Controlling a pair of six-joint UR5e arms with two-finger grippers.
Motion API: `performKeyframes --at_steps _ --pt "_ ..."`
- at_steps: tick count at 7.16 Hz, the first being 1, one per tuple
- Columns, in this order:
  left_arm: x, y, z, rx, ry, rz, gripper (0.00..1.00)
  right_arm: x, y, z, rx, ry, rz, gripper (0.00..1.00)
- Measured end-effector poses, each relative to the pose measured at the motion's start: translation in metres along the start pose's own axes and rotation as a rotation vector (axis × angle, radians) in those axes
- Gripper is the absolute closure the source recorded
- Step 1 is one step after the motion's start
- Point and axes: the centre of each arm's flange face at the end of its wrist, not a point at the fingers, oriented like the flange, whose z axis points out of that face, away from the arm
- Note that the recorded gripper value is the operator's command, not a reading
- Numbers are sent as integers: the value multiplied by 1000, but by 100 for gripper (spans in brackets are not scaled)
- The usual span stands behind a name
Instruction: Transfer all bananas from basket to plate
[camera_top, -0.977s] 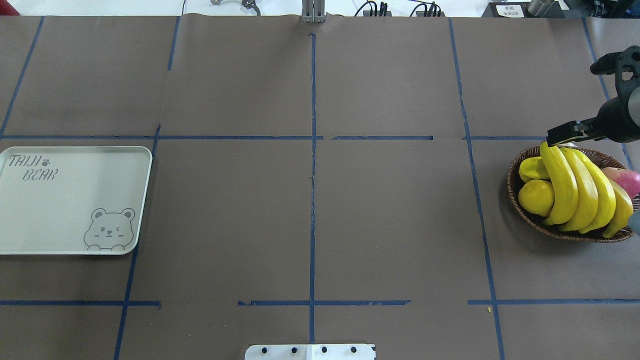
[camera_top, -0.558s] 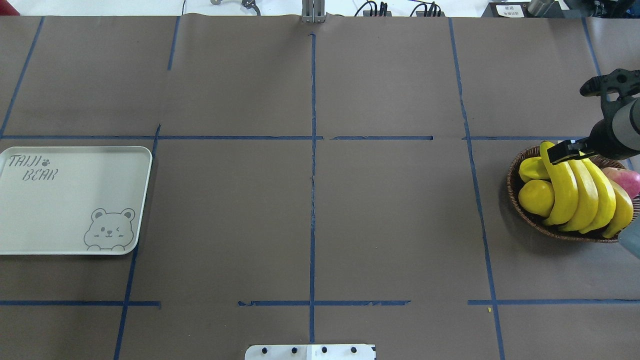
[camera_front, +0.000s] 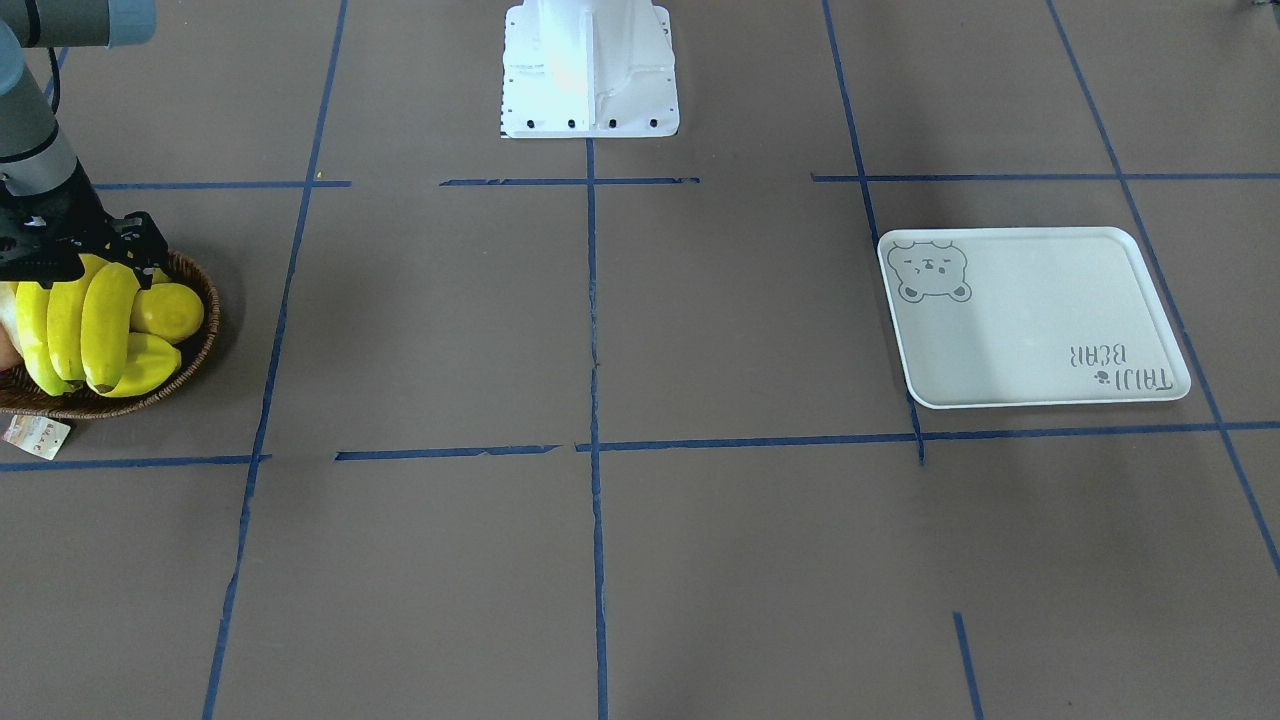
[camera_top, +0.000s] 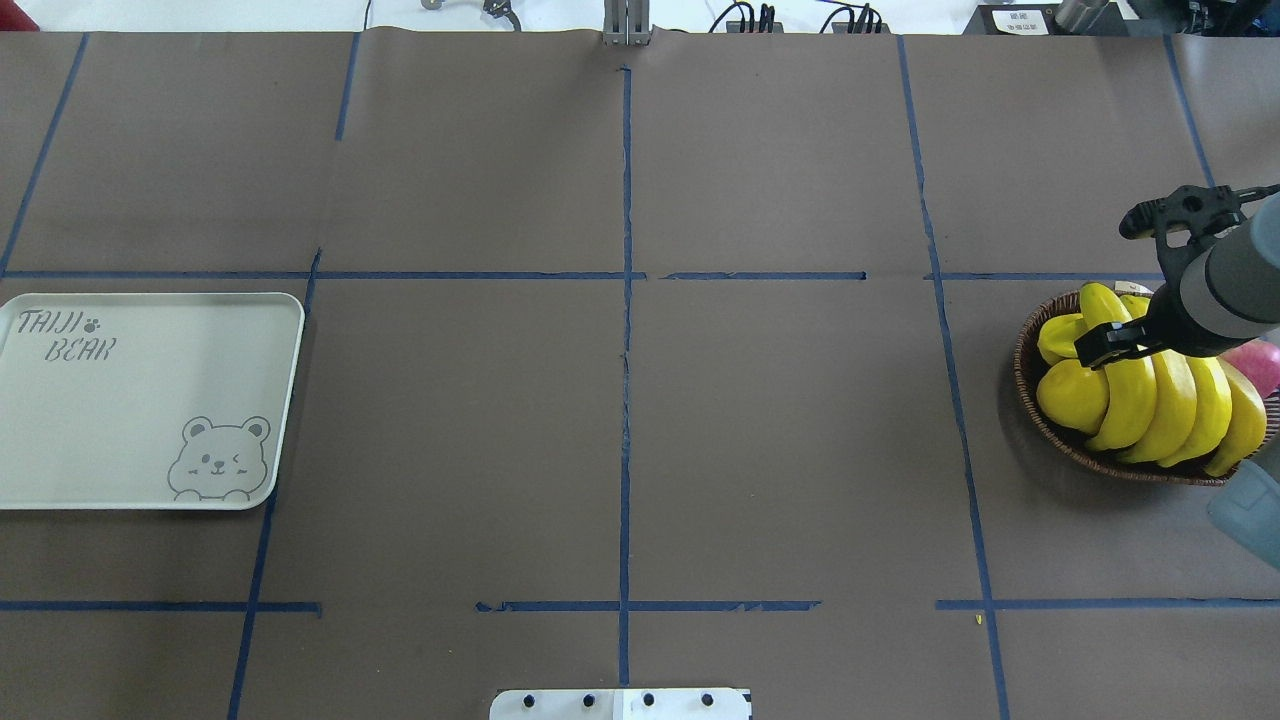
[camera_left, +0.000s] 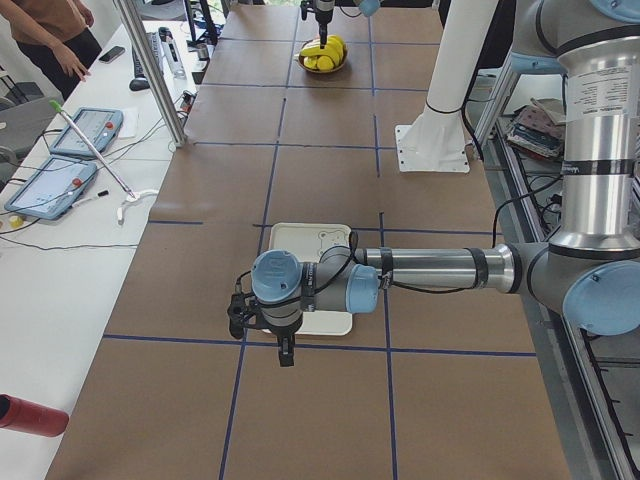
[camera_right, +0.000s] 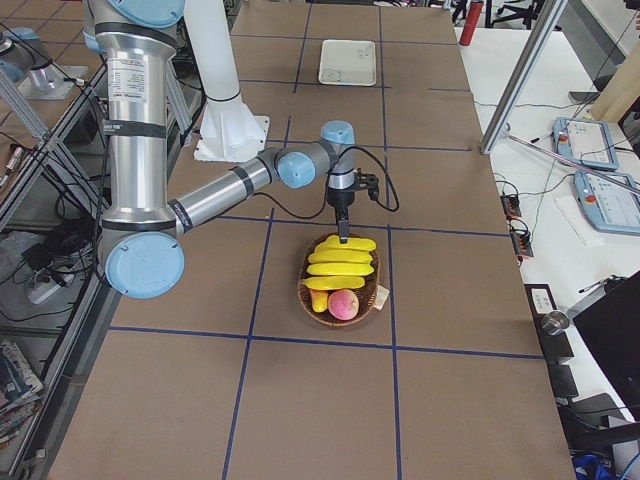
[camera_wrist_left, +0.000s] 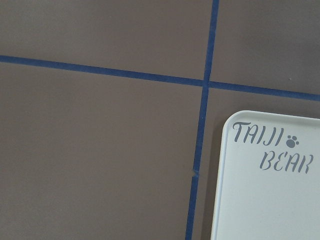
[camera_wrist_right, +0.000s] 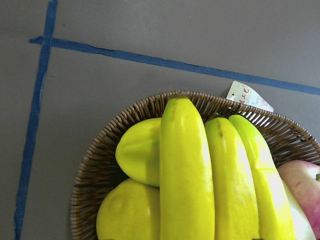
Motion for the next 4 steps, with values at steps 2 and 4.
performKeyframes --at_steps 2,4 --pt "-1 0 1 -1 0 0 0 -5 4 6 -11 17 -12 23" --pt "-1 0 1 -2 0 -1 0 -6 5 12 -27 30 -14 24"
